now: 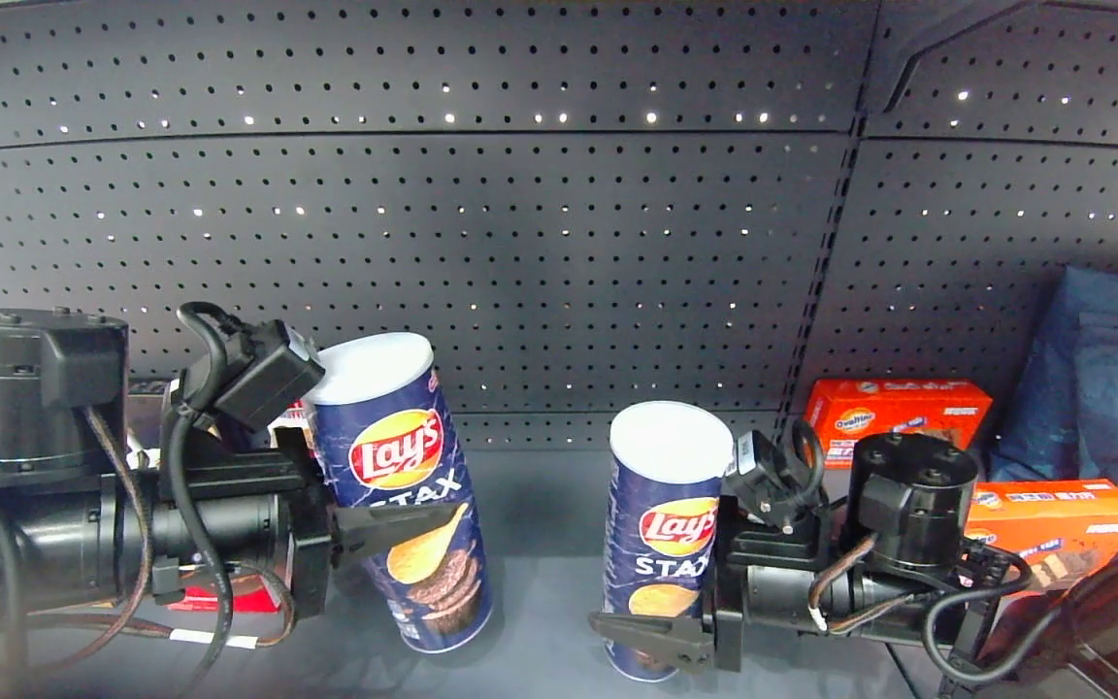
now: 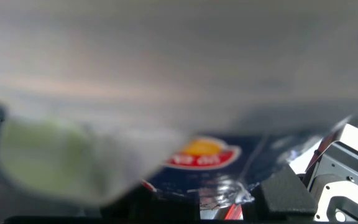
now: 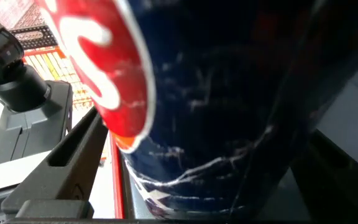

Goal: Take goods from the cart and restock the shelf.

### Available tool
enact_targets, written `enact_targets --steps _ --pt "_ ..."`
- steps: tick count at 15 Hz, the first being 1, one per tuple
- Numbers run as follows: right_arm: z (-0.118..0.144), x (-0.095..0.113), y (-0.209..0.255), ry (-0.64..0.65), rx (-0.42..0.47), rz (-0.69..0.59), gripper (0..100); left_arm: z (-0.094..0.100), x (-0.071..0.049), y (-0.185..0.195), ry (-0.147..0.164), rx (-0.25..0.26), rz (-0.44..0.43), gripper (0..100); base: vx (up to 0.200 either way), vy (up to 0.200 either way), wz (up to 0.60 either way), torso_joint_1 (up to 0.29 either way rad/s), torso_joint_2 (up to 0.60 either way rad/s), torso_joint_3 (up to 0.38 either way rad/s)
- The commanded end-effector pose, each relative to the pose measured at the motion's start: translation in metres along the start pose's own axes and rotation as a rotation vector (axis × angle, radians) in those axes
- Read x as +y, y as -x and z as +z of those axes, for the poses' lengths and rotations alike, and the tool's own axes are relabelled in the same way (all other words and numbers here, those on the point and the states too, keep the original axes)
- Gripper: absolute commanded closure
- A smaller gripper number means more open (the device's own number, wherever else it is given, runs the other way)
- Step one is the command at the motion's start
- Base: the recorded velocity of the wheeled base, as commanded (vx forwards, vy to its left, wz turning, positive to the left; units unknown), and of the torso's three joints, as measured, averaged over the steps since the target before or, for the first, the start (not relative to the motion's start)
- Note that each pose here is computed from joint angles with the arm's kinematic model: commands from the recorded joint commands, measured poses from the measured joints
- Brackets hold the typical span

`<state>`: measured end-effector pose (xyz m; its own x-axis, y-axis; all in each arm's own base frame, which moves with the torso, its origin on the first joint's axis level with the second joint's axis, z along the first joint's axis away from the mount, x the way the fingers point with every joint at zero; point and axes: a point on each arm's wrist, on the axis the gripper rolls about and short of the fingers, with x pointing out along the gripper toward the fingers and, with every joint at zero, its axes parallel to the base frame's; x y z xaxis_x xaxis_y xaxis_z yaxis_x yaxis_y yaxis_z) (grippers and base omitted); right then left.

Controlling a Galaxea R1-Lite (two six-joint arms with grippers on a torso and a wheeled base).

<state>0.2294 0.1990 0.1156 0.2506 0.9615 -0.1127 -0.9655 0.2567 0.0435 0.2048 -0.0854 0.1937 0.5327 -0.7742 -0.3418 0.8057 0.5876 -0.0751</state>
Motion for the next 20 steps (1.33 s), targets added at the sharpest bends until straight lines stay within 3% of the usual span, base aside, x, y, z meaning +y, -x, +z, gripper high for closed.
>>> enact_targets --steps 1,8,11,20 --pt "-0.001 0.0 0.0 -0.001 0.003 -0.001 0 -0.001 0.0 0.0 0.002 0.003 -0.001 100 0.0 0.0 0.0 0.0 0.0 0.0" --pt "0.004 0.009 0.038 -0.003 -0.002 -0.062 0 -0.006 -0.002 0.002 0.008 0.012 -0.001 100 0.0 0.0 0.0 0.0 0.0 0.0" --pt "0.003 0.026 0.059 -0.01 0.006 -0.066 0 -0.005 -0.002 0.002 0.007 0.01 0.0 100 0.0 0.0 0.0 0.0 0.0 0.0" --pt "-0.004 0.043 0.074 -0.027 0.033 -0.042 0 -0.008 -0.003 0.004 0.01 0.014 -0.001 100 0.0 0.0 0.0 0.0 0.0 0.0"
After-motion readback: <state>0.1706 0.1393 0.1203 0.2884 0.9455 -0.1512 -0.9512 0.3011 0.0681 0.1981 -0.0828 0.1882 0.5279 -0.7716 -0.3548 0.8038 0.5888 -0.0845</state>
